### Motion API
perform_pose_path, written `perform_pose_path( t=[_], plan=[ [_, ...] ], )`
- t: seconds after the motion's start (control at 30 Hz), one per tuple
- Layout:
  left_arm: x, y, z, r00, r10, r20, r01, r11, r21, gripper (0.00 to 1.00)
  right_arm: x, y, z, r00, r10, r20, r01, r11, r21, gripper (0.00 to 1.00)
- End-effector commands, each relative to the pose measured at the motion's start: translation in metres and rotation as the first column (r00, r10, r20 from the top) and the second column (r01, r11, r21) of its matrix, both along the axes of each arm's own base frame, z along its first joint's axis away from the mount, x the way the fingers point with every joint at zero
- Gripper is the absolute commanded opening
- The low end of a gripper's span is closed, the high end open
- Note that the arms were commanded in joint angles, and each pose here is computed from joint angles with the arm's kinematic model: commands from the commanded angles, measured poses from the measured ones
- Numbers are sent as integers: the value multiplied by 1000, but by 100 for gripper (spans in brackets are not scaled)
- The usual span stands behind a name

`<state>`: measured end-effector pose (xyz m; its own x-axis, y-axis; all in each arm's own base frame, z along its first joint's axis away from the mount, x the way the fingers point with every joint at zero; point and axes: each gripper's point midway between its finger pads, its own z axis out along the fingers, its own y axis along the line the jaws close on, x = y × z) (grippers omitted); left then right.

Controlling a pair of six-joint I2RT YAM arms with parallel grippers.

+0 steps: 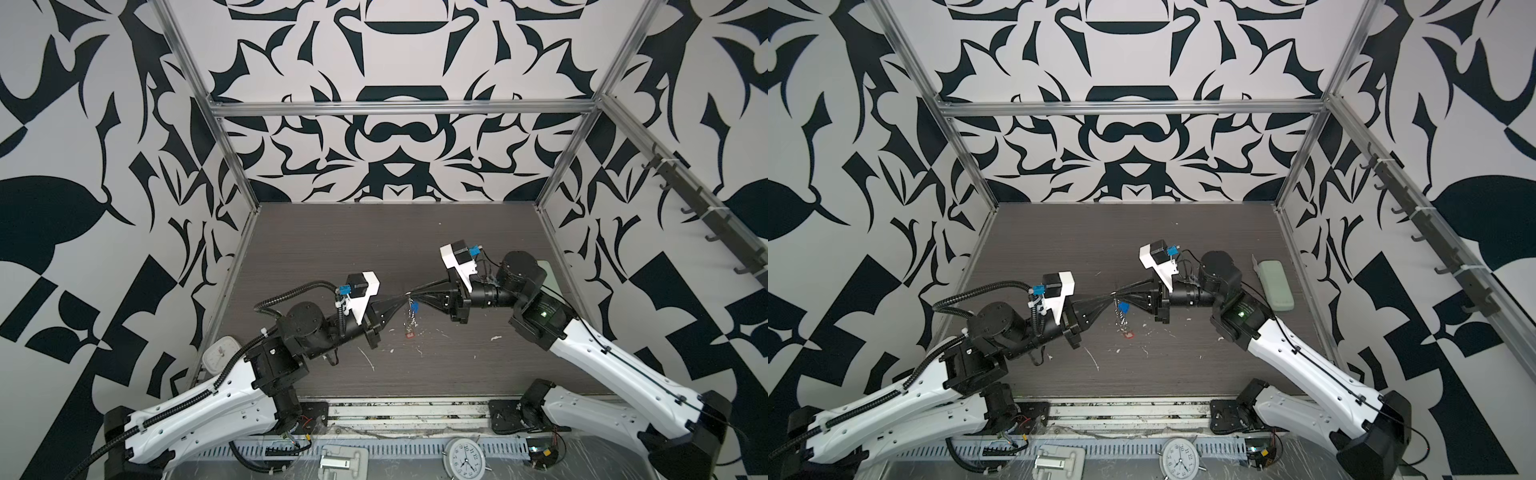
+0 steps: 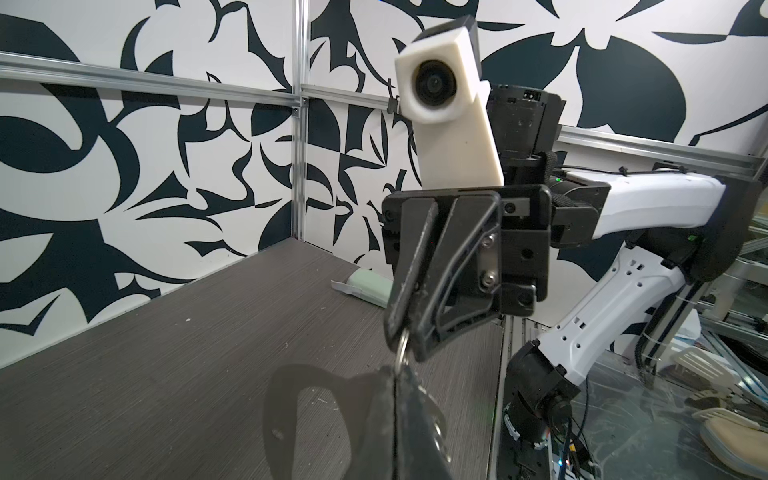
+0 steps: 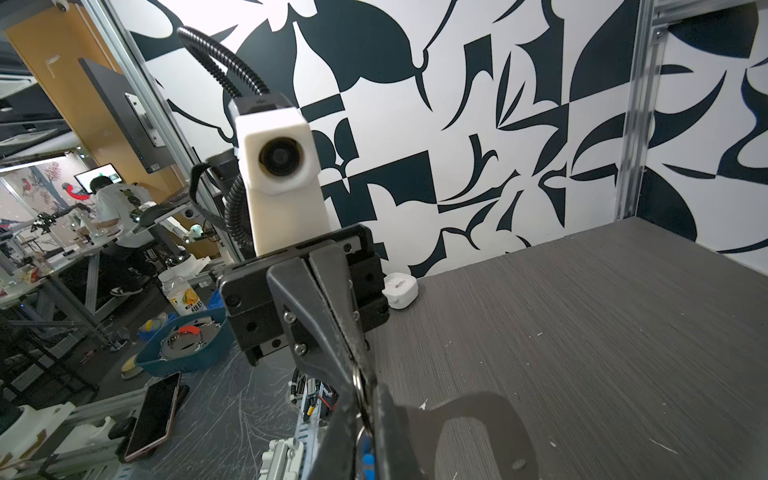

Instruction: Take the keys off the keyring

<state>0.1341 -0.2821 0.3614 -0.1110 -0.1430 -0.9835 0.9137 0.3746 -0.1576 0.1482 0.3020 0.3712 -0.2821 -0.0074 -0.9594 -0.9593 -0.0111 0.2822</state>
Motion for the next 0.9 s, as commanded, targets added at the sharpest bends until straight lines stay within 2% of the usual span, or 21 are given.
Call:
perform_pose_path(
  t=[0.0, 0.17, 0.2, 0.27, 0.3, 0.37, 0.5, 0.57, 0.73, 0.87],
  plan=[
    [1, 4, 16, 1000, 12, 24, -11, 998, -60, 0, -2, -1, 10, 1000, 3, 27, -4, 1000, 31, 0],
    [0, 3, 14, 1000, 1, 5, -1, 999, -33, 0, -2, -4, 10, 1000, -18, 24, 18, 1000, 10, 0],
    [-1, 3, 14, 1000, -2, -7, 2, 1000, -20, 3, -2, -4, 9, 1000, -21, 20, 22, 1000, -5, 0],
    [-2, 4, 11, 1000, -3, -26, 3, 1000, 11, 28, -3, -7, 6, 1000, -27, 15, 28, 998, -55, 0],
    [-3, 6, 9, 999, -3, -38, 5, 999, 34, 37, -3, -8, 4, 999, -34, 13, 35, 995, -90, 0],
    [-6, 10, 7, 999, -3, -54, 8, 997, 78, 41, -5, -12, 1, 999, -38, 6, 39, 988, -152, 0],
    [-11, 12, -4, 993, -23, -114, 45, 981, 191, 37, -8, -15, -3, 1000, -27, -13, 23, 972, -233, 0],
    [-12, 10, -6, 984, -55, -170, 90, 975, 204, 35, -11, -15, -6, 1000, -11, -29, 3, 964, -264, 0],
    [-7, 9, 0, 902, -243, -355, 293, 951, 94, 31, -13, -15, -13, 999, 6, -48, -22, 943, -331, 0],
    [-11, 3, -4, 865, -310, -396, 370, 925, 84, 31, -16, -15, -11, 999, 22, -46, -36, 940, -340, 0]
  ],
)
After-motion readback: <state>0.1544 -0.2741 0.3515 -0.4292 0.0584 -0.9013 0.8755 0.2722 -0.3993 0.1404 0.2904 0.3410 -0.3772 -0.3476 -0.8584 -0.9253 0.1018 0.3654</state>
